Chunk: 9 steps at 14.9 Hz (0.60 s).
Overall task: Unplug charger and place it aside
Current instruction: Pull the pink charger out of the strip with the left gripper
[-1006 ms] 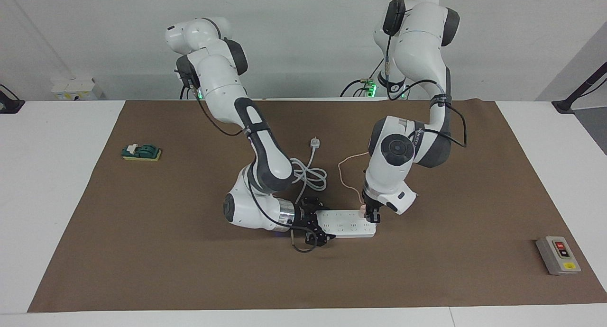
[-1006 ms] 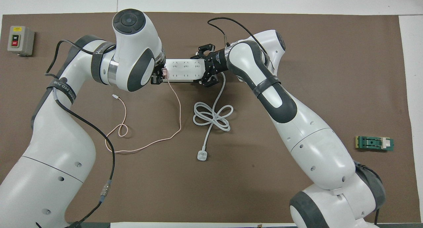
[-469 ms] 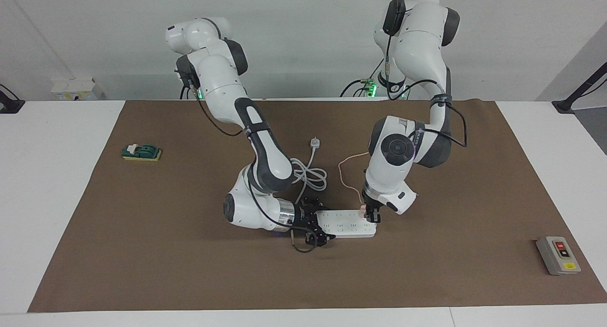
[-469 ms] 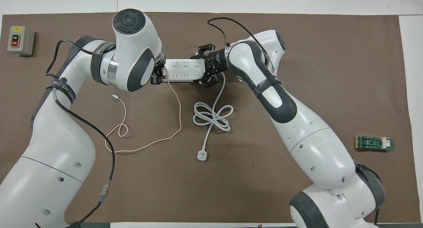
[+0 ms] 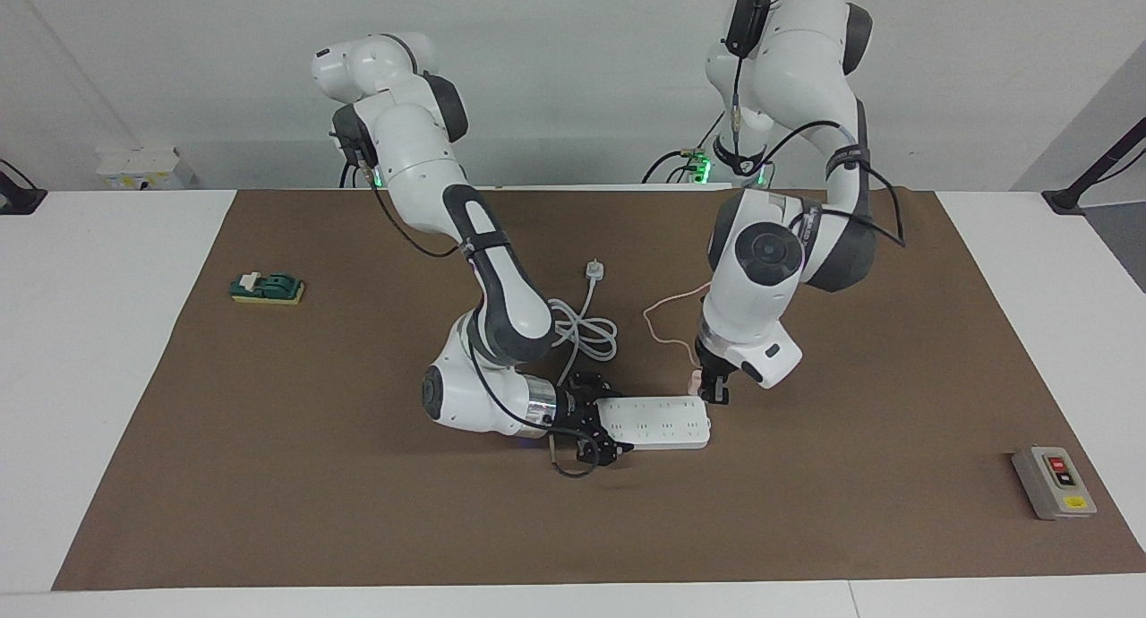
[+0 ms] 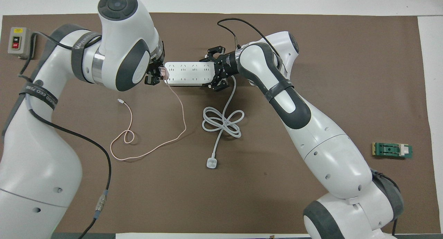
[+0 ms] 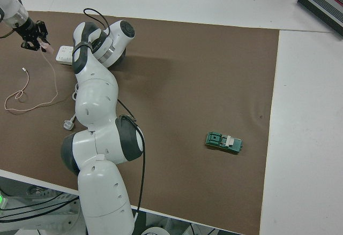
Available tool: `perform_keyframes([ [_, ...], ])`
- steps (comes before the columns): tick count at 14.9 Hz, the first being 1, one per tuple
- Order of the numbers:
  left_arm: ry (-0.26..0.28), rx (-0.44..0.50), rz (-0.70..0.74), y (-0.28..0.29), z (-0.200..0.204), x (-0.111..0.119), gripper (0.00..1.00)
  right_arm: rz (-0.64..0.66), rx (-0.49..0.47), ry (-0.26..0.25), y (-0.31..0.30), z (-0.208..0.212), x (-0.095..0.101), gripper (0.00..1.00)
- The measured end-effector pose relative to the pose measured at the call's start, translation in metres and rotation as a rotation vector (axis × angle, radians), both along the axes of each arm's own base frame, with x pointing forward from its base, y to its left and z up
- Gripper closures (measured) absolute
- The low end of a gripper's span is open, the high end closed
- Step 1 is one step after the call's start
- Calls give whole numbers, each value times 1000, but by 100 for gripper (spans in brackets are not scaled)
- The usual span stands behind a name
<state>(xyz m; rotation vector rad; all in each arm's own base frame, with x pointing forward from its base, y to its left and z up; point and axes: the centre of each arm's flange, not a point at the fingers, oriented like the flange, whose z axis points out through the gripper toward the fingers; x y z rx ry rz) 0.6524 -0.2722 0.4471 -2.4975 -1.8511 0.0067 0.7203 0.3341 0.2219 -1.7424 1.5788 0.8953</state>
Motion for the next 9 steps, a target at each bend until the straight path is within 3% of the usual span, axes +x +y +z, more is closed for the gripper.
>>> perform_keyframes([
  [3, -20, -8, -220, 8, 28, -4, 70, 0, 0, 0, 0, 0, 0, 5],
  [9, 25, -23, -861, 74, 51, -16, 70, 0, 0, 0, 0, 0, 0, 5],
])
